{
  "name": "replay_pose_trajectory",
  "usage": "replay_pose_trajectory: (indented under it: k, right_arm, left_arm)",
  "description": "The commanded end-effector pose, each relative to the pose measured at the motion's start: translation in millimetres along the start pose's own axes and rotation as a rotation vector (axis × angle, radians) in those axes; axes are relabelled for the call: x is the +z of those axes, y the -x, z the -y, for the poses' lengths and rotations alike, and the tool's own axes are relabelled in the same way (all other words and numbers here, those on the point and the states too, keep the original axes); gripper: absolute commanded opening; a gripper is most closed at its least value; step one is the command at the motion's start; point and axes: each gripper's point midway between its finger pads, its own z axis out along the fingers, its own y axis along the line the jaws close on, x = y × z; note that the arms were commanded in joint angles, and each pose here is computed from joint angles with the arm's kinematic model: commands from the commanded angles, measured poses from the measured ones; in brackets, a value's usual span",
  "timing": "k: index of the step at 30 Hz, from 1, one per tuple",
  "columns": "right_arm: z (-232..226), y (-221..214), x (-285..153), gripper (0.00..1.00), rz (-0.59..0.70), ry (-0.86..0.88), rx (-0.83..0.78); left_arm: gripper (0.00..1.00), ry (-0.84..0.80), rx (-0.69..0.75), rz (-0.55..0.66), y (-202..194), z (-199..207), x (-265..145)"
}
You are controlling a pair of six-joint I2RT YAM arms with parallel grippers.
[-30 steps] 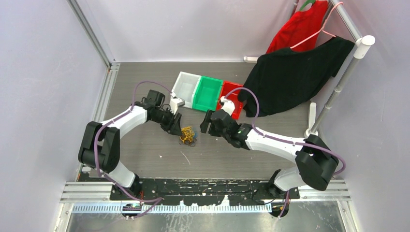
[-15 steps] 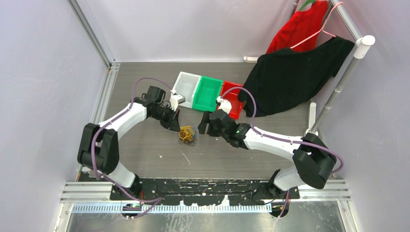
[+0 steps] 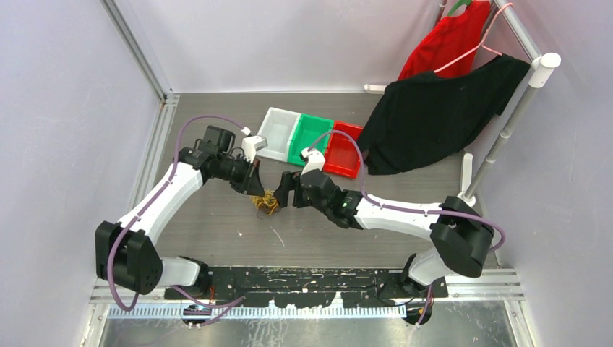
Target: Untangle the cables
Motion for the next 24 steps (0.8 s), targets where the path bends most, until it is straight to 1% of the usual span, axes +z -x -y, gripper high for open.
replay_pose_trajectory:
  k: [1, 9, 13, 17, 24]
  right_arm:
    - [-40, 36, 2, 0.87, 0.113, 0.12, 0.007]
    - [-62, 38, 7, 0.87, 0.12, 0.209, 0.037]
    - [-68, 37, 10, 0.87, 0.127, 0.236, 0.052]
    - [-69, 36, 21, 0.87, 0.138, 0.235, 0.076]
    - [-61, 31, 49, 0.86, 0.157, 0.169, 0.12]
  left_arm:
    - [0.0, -0.048, 0.011, 0.046, 15, 27, -23]
    - [0.0, -0.144, 0.074, 0.034, 21, 53, -42]
    - [0.0, -0.187, 0.086, 0.047, 27, 64, -49]
    - [0.0, -0.226, 0.098, 0.075, 40, 79, -61]
    - [0.0, -0.277, 0.13, 0.118, 59, 110, -94]
